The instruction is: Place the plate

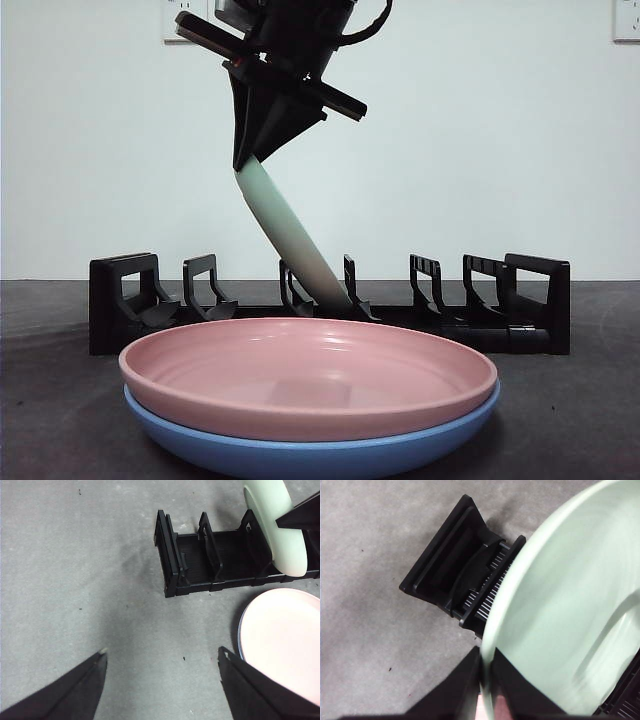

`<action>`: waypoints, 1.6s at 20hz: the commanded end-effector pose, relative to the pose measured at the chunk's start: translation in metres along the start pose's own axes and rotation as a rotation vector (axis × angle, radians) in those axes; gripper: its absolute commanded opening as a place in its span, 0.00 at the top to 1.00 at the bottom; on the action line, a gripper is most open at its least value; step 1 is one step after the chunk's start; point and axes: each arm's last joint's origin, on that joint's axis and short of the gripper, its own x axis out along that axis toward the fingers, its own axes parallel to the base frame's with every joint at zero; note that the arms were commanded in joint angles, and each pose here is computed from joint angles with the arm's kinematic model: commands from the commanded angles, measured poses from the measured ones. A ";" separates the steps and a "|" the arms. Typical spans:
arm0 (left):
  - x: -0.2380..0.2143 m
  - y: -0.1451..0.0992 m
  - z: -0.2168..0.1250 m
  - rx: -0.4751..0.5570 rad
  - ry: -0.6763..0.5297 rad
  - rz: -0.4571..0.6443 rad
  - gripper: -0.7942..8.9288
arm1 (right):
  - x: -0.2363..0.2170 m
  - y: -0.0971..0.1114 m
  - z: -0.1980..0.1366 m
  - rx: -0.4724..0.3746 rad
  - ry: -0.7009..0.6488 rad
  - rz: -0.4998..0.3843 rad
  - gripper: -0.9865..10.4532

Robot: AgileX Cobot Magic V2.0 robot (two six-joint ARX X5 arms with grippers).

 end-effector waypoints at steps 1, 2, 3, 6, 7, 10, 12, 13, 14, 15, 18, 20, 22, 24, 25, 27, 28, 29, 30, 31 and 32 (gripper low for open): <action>-0.004 -0.001 0.005 0.015 -0.027 -0.002 0.57 | -0.004 0.008 0.010 -0.037 -0.043 0.018 0.90; -0.004 -0.001 0.005 0.015 -0.027 -0.002 0.57 | -0.010 0.009 0.013 -0.045 -0.054 0.028 0.90; -0.004 -0.001 0.005 0.015 -0.028 -0.002 0.57 | -0.016 0.012 0.016 -0.056 -0.065 0.049 0.90; -0.004 -0.001 0.008 0.014 -0.055 -0.006 0.57 | -0.045 0.020 0.026 -0.123 -0.073 0.079 0.90; -0.004 -0.001 0.009 0.014 -0.066 -0.008 0.57 | -0.056 0.023 0.028 -0.160 -0.071 0.081 0.90; -0.004 -0.002 0.010 0.013 -0.080 -0.010 0.57 | -0.086 0.035 0.029 -0.288 -0.060 0.088 0.90; -0.004 -0.002 0.010 0.013 -0.079 -0.010 0.57 | -0.102 0.042 0.026 -0.338 -0.072 0.112 0.90; -0.004 -0.002 0.010 0.013 -0.079 -0.010 0.57 | -0.111 0.046 0.024 -0.346 -0.087 0.129 0.90; -0.004 -0.002 0.010 0.013 -0.080 -0.010 0.57 | -0.119 0.048 0.022 -0.353 -0.104 0.135 0.90; -0.004 -0.002 0.010 0.011 -0.080 -0.010 0.57 | -0.129 0.050 0.021 -0.362 -0.141 0.143 0.90; -0.004 -0.002 0.010 -0.007 -0.083 -0.011 0.57 | -0.148 0.056 0.007 -0.394 -0.250 0.171 0.90; -0.004 -0.002 0.011 -0.007 -0.088 -0.012 0.57 | -0.157 0.057 -0.013 -0.417 -0.310 0.181 0.90; -0.004 -0.002 0.011 -0.007 -0.094 -0.013 0.57 | -0.163 0.056 -0.039 -0.465 -0.362 0.188 0.90; -0.004 -0.002 0.012 -0.009 -0.102 -0.015 0.57 | -0.169 0.056 -0.066 -0.509 -0.397 0.168 0.90; -0.004 -0.002 0.012 -0.011 -0.105 -0.015 0.57 | -0.171 0.056 -0.081 -0.531 -0.403 0.160 0.90; -0.004 -0.002 0.012 -0.011 -0.105 -0.015 0.57 | -0.174 0.056 -0.108 -0.565 -0.395 0.140 0.90; -0.004 -0.002 0.012 -0.011 -0.105 -0.015 0.57 | -0.175 0.055 -0.121 -0.578 -0.382 0.133 0.90; -0.004 -0.002 0.012 -0.011 -0.105 -0.015 0.57 | -0.175 0.055 -0.133 -0.591 -0.363 0.130 0.90; -0.004 -0.002 0.012 -0.015 -0.106 -0.016 0.57 | -0.173 0.055 -0.144 -0.606 -0.335 0.123 0.90; -0.004 -0.002 0.012 -0.015 -0.106 -0.016 0.57 | -0.171 0.055 -0.153 -0.621 -0.301 0.116 0.90; -0.005 -0.002 0.013 -0.016 -0.108 -0.016 0.57 | -0.168 0.055 -0.165 -0.643 -0.245 0.107 0.90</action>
